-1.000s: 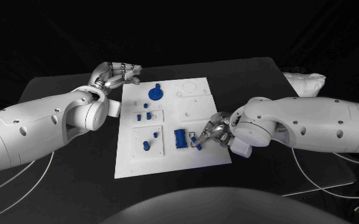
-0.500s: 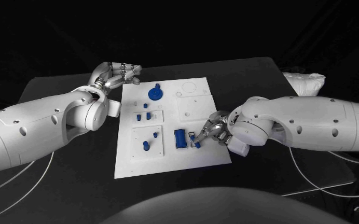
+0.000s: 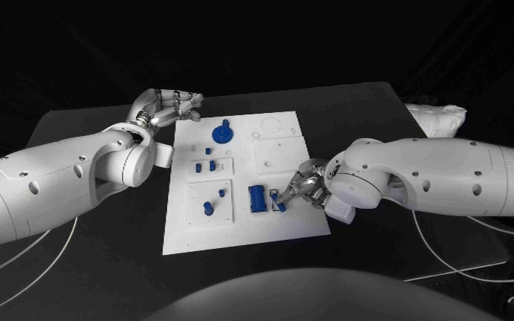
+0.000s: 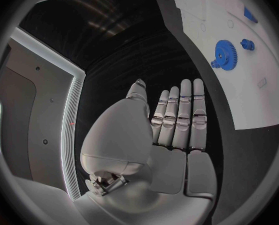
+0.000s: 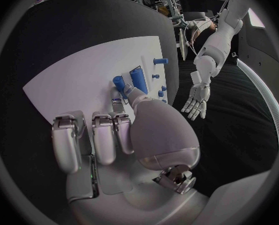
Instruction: Assemble the parts on the task board
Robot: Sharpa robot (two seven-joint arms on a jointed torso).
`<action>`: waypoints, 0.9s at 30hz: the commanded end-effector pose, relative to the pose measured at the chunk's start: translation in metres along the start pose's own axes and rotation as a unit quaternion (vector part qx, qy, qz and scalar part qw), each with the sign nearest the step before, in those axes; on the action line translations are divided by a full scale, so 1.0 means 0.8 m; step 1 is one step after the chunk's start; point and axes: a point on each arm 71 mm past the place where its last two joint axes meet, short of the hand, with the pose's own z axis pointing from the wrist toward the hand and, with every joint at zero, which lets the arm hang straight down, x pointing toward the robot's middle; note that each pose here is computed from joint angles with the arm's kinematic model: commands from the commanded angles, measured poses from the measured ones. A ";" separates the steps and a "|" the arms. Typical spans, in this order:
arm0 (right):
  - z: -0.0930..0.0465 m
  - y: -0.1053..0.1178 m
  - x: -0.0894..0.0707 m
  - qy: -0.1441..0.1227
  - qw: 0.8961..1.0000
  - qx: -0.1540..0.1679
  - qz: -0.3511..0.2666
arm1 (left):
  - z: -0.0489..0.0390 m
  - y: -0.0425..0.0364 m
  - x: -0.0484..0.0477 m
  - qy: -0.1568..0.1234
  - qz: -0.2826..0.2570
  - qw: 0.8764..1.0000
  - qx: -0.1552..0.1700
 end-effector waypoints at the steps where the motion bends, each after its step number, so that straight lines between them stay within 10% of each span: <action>1: 0.000 0.001 0.003 0.004 1.000 -0.001 -0.002 | 0.000 -0.0021 0.003 0.009 -0.001 1.000 0.005; 27: 0.001 0.001 0.004 0.004 1.000 0.003 -0.005 | 0.000 -0.0021 0.003 0.009 -0.002 1.000 0.005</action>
